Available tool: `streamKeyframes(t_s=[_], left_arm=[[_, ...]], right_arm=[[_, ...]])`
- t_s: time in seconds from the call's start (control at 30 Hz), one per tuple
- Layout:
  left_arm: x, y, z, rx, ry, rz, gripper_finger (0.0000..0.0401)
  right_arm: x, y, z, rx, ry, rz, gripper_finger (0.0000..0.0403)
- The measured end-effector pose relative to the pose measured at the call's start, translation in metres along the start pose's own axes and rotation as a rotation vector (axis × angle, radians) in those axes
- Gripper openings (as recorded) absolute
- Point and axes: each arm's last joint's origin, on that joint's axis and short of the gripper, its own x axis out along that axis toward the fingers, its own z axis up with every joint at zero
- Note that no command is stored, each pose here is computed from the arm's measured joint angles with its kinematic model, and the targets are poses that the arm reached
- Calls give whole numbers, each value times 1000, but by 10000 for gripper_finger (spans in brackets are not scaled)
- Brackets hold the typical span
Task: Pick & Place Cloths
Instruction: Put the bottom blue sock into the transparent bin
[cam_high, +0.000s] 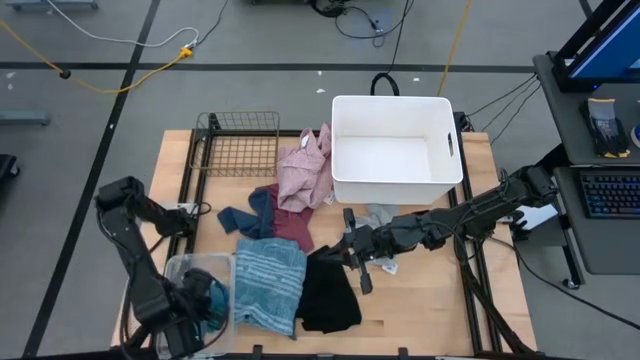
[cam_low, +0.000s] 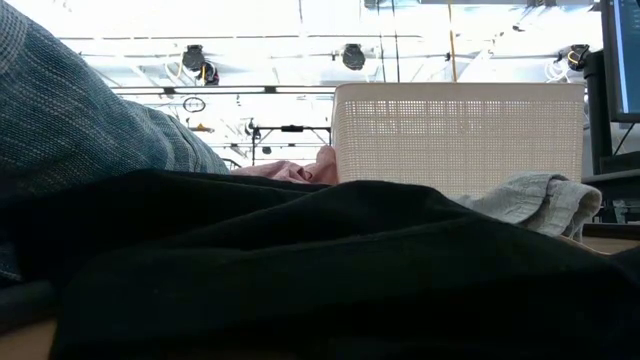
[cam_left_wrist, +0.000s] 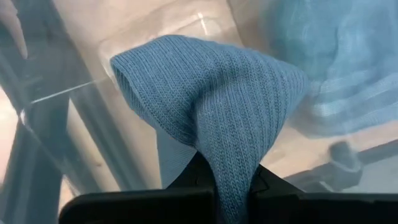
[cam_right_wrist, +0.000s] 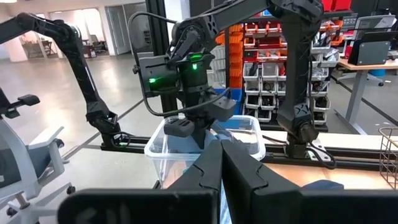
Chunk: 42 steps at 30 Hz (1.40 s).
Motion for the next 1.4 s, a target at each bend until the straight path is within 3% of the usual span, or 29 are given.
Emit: streamKeyframes(t_s=[0.57,0.77,1.03,1.13,1.4], left_arm=[[1,-9,10,-97,88,69,4],[1,-9,10,48,60,50,4],[0,-3,8,443,65,72,4],[0,-3,6,582,30,31,4],[15,0,4,677,-4,48,4]], right_arm=[[0,1,-3,-3,32,49,0],[0,1,-4,-4,46,47,0],[0,1,-4,-4,47,47,0],[0,1,-5,-4,56,47,0],[0,1,-5,3,55,46,0]])
